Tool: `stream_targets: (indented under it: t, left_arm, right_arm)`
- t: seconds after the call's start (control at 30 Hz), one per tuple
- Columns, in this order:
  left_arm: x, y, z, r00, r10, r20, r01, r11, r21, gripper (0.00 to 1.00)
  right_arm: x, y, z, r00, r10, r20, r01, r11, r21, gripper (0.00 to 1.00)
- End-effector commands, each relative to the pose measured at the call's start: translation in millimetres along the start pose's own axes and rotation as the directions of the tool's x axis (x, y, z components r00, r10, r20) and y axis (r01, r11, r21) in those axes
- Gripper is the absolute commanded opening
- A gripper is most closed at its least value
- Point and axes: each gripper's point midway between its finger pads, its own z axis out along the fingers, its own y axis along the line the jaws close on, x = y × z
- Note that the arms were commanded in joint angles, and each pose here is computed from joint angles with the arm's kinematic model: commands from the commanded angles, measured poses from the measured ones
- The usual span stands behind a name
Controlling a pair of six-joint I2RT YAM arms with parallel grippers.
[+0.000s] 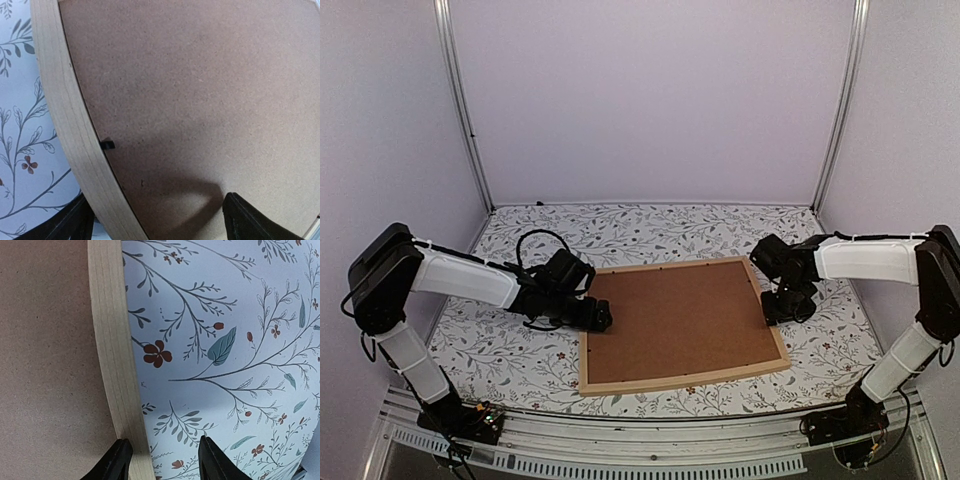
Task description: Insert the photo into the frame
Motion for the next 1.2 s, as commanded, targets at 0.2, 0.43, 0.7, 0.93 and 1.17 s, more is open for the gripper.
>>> stream_targets:
  t: [0.2, 0.43, 0.7, 0.93, 1.17]
  left_arm:
    - [42, 10, 11, 0.990, 0.006, -0.139, -0.010, 1.000, -0.025, 0.91]
    - [43, 9, 12, 0.990, 0.003, -0.143, -0.006, 1.000, -0.018, 0.91]
    - [47, 9, 13, 0.989, -0.004, -0.150, 0.003, 1.000, -0.011, 0.91]
    - [43, 10, 10, 0.990, 0.005, -0.140, -0.008, 1.000, -0.022, 0.92]
    - [26, 17, -2, 0.996, 0.016, -0.090, -0.022, 0.997, -0.071, 0.93]
  right_arm:
    - [25, 13, 12, 0.996, -0.041, -0.083, 0.046, 0.998, 0.053, 0.51]
    - [39, 33, 16, 0.991, -0.081, -0.102, 0.089, 0.993, 0.078, 0.50]
    - [56, 54, 33, 0.980, -0.140, -0.143, 0.160, 0.977, 0.142, 0.50]
    - [48, 53, 29, 0.982, -0.150, -0.118, 0.171, 0.965, 0.201, 0.51]
    - [-1, 55, -25, 0.995, -0.079, 0.068, 0.075, 0.995, 0.066, 0.54]
